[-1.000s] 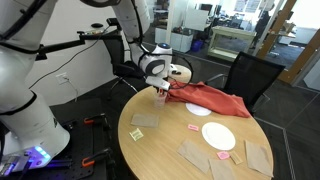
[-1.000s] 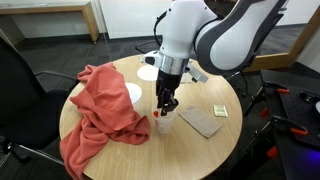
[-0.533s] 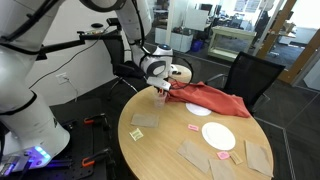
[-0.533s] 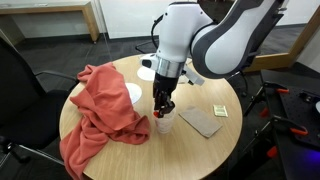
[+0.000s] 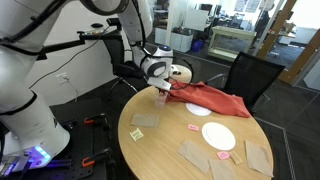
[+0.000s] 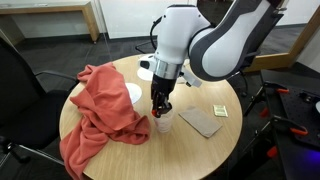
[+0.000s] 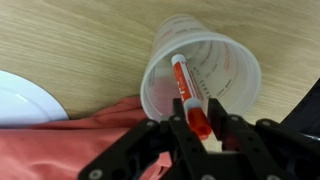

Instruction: Put the marker on the table

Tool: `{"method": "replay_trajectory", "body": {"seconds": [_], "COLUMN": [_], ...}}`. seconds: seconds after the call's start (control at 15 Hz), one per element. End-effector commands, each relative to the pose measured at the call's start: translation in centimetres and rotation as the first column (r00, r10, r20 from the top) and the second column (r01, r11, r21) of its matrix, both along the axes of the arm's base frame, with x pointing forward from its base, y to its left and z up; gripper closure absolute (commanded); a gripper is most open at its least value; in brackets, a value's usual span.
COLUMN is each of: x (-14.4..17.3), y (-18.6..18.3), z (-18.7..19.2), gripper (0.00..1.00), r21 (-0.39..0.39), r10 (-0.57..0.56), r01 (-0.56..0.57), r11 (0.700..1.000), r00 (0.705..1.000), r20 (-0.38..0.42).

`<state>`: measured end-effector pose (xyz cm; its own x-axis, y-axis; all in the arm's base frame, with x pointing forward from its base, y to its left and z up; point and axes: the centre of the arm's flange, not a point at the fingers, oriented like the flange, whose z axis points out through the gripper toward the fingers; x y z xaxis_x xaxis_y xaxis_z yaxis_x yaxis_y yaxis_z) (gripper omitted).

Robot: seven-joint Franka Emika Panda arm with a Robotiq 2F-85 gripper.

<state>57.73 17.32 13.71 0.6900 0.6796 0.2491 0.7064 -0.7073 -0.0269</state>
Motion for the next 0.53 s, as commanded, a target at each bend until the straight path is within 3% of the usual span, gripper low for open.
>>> {"method": "replay_trajectory", "body": {"seconds": [0.0, 0.47], "x": [0.2, -1.9], "y": [0.4, 0.9], "z": [-0.1, 1.8], "gripper": [0.98, 0.95], "r21": [-0.005, -0.004], "r10": [-0.015, -0.028], "r01": [0.015, 0.028], "r11": [1.0, 1.0], "r00": [0.999, 0.995], "r20": [0.038, 0.096]}}
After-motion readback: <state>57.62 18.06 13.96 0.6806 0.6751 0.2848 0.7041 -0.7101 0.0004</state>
